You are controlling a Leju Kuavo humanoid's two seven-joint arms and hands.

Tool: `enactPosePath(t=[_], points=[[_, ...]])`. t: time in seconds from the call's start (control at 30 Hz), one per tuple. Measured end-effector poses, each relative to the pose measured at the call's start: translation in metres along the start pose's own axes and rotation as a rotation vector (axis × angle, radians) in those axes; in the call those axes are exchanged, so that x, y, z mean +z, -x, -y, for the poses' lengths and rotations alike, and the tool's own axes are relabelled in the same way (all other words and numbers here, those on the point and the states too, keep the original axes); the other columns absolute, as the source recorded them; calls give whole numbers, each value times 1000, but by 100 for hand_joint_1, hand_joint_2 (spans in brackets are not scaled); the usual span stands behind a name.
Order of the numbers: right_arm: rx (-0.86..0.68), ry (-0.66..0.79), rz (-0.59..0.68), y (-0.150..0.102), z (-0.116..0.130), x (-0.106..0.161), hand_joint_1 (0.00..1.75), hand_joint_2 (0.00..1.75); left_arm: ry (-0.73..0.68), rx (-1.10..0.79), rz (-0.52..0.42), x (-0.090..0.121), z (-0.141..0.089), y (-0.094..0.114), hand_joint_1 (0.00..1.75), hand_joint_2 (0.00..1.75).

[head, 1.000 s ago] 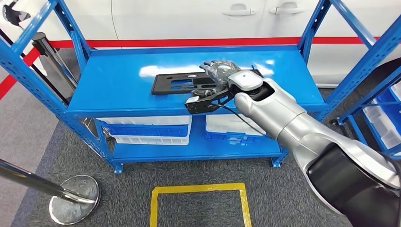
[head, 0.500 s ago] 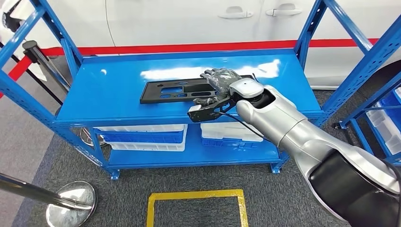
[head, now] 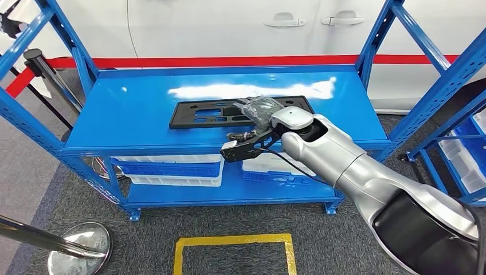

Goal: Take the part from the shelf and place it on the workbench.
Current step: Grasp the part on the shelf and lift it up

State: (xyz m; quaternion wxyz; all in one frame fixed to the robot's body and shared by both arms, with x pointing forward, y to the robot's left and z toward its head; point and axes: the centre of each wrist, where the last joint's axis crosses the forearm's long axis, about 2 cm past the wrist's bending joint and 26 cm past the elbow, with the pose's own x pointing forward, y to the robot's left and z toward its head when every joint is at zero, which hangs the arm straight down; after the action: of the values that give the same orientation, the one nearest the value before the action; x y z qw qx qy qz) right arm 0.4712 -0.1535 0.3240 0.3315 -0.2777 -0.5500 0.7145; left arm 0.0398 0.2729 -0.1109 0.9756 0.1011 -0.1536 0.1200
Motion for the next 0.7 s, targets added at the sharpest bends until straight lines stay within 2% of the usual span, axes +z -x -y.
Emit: enactPosePath(t=[0.23, 0.7], points=[[-22, -29, -1, 4, -23, 2, 0, 0, -2, -2, -4, 0, 0, 0, 0, 0], [-21, -39, 4, 3, -30, 1, 0, 0, -5, -6, -10, 0, -1, 0, 0, 0]])
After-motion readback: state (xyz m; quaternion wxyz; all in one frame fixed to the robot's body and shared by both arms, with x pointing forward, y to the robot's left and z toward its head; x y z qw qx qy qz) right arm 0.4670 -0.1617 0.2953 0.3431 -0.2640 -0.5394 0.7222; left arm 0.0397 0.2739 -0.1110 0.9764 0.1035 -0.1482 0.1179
